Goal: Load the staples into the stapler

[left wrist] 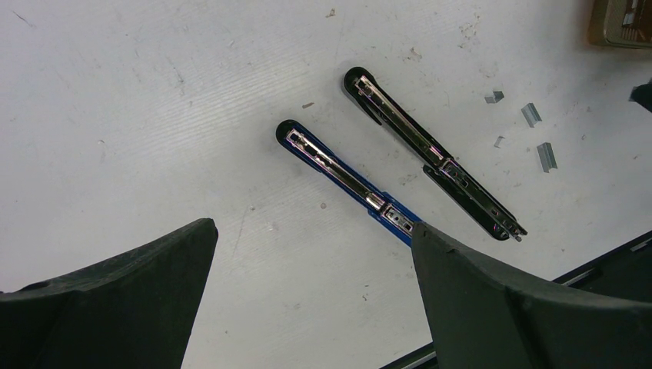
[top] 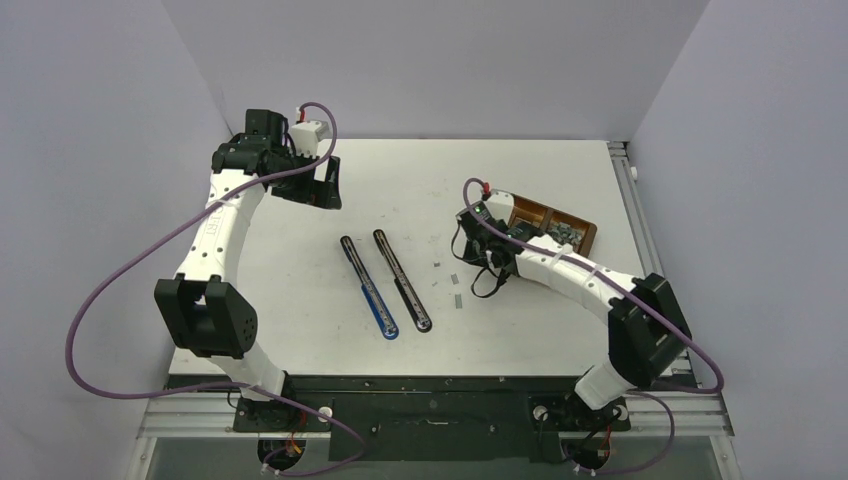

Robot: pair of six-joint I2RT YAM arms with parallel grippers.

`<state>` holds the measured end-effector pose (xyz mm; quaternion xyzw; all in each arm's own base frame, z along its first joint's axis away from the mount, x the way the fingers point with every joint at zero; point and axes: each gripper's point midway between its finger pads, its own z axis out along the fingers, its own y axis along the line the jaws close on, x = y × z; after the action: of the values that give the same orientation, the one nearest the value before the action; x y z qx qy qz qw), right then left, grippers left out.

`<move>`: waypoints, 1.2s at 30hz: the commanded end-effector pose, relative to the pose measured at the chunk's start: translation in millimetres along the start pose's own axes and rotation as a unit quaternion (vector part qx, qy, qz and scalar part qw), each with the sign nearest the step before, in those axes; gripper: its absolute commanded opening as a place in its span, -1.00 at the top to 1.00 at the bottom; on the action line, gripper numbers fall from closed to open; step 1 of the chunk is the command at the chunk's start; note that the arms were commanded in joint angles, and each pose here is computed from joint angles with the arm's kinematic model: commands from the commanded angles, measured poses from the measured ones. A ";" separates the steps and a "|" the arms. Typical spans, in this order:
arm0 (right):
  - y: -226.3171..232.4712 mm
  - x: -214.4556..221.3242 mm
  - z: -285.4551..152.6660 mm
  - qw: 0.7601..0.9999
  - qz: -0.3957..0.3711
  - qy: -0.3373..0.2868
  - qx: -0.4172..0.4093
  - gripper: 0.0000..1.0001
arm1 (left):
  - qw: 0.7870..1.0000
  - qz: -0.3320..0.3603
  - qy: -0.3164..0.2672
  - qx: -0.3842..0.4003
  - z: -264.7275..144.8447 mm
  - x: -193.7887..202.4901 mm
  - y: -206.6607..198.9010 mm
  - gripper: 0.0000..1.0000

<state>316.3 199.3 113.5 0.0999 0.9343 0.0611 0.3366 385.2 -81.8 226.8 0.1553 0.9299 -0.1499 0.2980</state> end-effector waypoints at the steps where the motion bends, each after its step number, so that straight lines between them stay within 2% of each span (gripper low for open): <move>1: 30.2 -1.6 11.0 1.000 -0.004 -0.004 -0.014 0.83 | 0.999 0.007 -0.039 -0.004 -23.5 -16.1 -4.2 -0.92; 15: 56.8 28.0 64.9 0.999 -0.039 0.035 -0.013 0.80 | 0.999 0.009 -0.037 -0.007 -21.3 -17.9 -2.0 -0.93; 21: 60.7 31.5 76.5 0.998 -0.045 0.045 -0.013 0.62 | 0.999 0.010 -0.039 -0.008 -23.1 -19.7 -1.8 -0.92; 26: 62.3 15.1 69.0 0.998 -0.043 0.034 -0.017 0.38 | 0.999 0.011 -0.039 -0.007 -23.8 -20.5 -2.4 -0.92; 31: 54.4 -19.9 43.8 0.999 -0.022 0.008 -0.023 0.34 | 0.999 0.010 -0.039 -0.006 -23.1 -20.1 -2.6 -0.92; 36: 2.6 -67.1 25.5 0.999 0.033 -0.028 0.005 0.29 | 0.999 0.009 -0.040 -0.005 -22.9 -20.4 -3.2 -0.92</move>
<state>362.4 234.9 77.1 0.0808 0.9473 0.0605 0.3041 385.5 -81.6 232.7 0.1563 0.9276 -0.1488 0.3048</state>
